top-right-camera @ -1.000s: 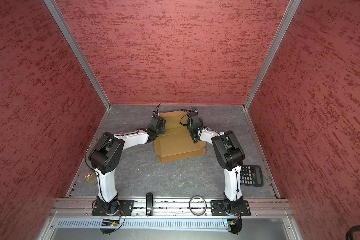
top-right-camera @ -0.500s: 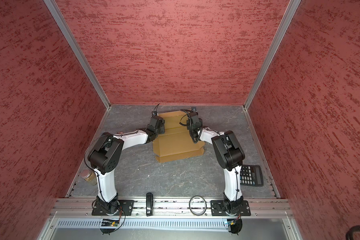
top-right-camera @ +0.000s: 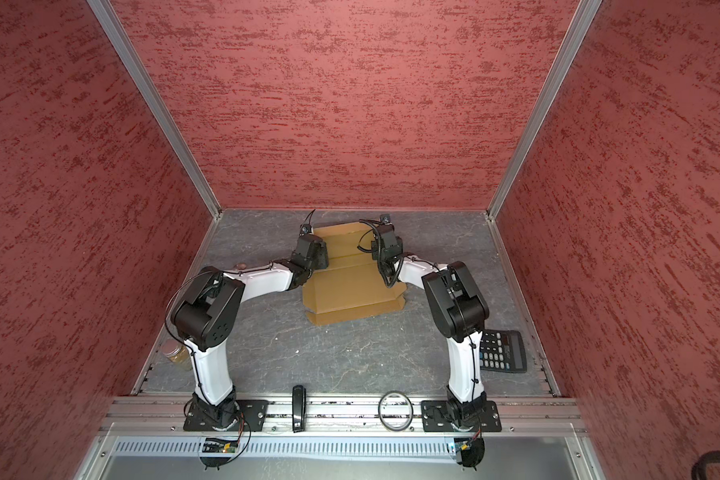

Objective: Fold the paper box

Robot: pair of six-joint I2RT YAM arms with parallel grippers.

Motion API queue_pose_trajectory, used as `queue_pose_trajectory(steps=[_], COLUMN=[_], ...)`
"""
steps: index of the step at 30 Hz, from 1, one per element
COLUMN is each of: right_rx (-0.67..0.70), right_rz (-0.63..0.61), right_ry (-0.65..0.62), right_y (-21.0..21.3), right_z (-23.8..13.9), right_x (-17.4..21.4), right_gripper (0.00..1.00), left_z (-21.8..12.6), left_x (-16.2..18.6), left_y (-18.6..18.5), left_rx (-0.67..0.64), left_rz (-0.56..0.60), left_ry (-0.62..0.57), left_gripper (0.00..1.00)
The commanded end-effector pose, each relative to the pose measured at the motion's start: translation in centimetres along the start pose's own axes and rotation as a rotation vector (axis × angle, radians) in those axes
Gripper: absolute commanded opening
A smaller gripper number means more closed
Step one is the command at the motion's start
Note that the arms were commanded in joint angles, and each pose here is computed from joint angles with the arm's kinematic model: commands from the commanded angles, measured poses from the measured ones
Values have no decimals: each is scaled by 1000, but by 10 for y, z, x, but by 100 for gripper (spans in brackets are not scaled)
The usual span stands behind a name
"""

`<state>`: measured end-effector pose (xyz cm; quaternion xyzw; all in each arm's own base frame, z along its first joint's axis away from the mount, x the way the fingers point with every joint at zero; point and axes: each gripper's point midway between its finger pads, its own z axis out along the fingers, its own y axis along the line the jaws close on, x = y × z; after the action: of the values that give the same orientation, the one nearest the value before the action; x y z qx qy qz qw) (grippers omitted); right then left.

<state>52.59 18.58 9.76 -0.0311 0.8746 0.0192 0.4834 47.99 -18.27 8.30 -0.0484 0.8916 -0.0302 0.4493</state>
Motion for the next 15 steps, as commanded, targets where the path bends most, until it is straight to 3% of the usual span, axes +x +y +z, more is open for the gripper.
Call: queue_pose_trajectory(steps=[1, 15], right_rx=[-32, -27], right_rz=[-20, -14], right_ry=[55, 69], right_y=[11, 9], right_z=[2, 2], right_x=[16, 18], right_gripper=[4, 4], left_z=[-2, -10], left_x=[11, -2], left_y=[9, 14], left_rx=[-15, 1], left_rz=[10, -18], left_ry=[32, -21], left_gripper=[69, 76])
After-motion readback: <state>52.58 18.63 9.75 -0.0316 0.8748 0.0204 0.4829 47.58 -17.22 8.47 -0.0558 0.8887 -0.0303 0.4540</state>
